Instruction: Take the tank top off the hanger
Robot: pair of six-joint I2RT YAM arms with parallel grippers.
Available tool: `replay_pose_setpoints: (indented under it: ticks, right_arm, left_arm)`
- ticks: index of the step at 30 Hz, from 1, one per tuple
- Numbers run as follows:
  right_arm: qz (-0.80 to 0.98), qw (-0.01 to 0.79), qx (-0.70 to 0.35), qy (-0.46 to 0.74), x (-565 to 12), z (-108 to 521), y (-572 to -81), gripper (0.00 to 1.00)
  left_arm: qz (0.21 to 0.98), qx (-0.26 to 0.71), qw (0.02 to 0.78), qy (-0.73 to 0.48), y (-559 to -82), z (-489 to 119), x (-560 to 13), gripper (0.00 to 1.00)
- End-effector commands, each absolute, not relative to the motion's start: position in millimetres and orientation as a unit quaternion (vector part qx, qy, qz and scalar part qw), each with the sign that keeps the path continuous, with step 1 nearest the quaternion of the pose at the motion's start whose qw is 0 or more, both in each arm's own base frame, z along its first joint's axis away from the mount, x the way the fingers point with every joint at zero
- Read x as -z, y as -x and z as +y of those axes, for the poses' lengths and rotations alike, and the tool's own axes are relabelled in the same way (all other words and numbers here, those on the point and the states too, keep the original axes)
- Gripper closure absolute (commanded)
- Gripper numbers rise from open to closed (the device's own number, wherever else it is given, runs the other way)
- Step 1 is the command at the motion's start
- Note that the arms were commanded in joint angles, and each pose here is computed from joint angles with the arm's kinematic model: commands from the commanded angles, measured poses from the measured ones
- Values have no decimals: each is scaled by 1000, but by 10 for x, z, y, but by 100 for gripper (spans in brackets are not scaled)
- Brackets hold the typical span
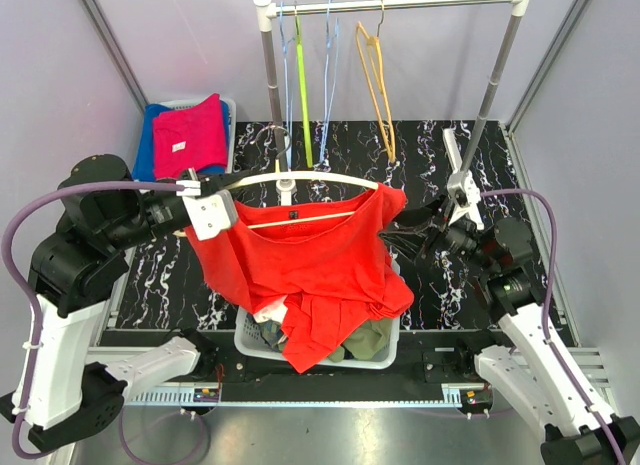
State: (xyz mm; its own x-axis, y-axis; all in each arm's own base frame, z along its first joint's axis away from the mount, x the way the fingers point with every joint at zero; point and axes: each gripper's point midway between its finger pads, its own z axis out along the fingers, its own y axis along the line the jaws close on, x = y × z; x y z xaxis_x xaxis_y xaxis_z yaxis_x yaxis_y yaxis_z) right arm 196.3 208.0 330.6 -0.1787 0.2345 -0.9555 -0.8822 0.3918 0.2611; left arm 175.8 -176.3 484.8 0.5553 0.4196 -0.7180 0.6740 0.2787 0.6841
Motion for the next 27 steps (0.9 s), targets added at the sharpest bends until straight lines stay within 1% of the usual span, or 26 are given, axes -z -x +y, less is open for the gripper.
replay_pose_setpoints:
  ticks: [1, 4, 5, 8, 9, 11, 12, 14, 17, 18, 19, 20, 21, 23, 24, 27]
  right_arm:
    - [526, 632, -491, 289, -3805, 2104, -1921, 37]
    - [521, 632, -497, 287, -3815, 2122, -1944, 46]
    - [521, 630, -500, 286, -3812, 2131, -1962, 54]
    - [519, 622, -511, 288, -3854, 2153, -1938, 68]
    - [521, 620, -512, 287, -3858, 2149, -1930, 77]
    - [531, 613, -514, 279, -3860, 2139, -1906, 84]
    - [537, 609, -514, 277, -3840, 2133, -1899, 89]
    - [551, 599, -513, 271, -3791, 2109, -1841, 91]
    - [572, 607, -495, 244, -3727, 2001, -1792, 93]
    - [578, 623, -476, 225, -3729, 1933, -1844, 98]
    - [583, 631, -468, 210, -3734, 1864, -1790, 100]
    - [585, 639, -459, 197, -3733, 1816, -1799, 100]
    - [592, 658, -438, 159, -3762, 1707, -1886, 100]
    - [621, 656, -416, 106, -3687, 1562, -1940, 100]
    - [651, 651, -386, 59, -3550, 1428, -2048, 100]
    - [678, 654, -336, -5, -3424, 1199, -2177, 100]
  left_arm:
    - [421, 103, 691, -579, -1694, -1794, -5130, 100]
    - [423, 104, 688, -580, -1712, -1804, -5102, 100]
    - [424, 103, 688, -580, -1720, -1801, -5104, 100]
    - [422, 101, 689, -580, -1727, -1805, -5118, 100]
    - [423, 96, 689, -581, -1746, -1796, -5113, 100]
    - [422, 90, 688, -583, -1760, -1789, -5103, 100]
    - [421, 81, 690, -584, -1778, -1771, -5105, 100]
    - [421, 72, 690, -585, -1794, -1752, -5092, 100]
    - [421, 57, 689, -587, -1819, -1716, -5064, 100]
    - [420, 49, 689, -589, -1832, -1700, -5050, 100]
    - [419, 45, 689, -589, -1823, -1682, -5038, 100]
    - [424, 43, 686, -590, -1843, -1674, -4992, 100]
    - [424, 37, 687, -589, -1826, -1644, -4979, 100]
    - [432, 34, 682, -589, -1843, -1617, -4898, 100]
    - [432, 29, 685, -586, -1805, -1574, -4905, 100]
    - [441, 33, 688, -576, -1754, -1515, -4869, 100]
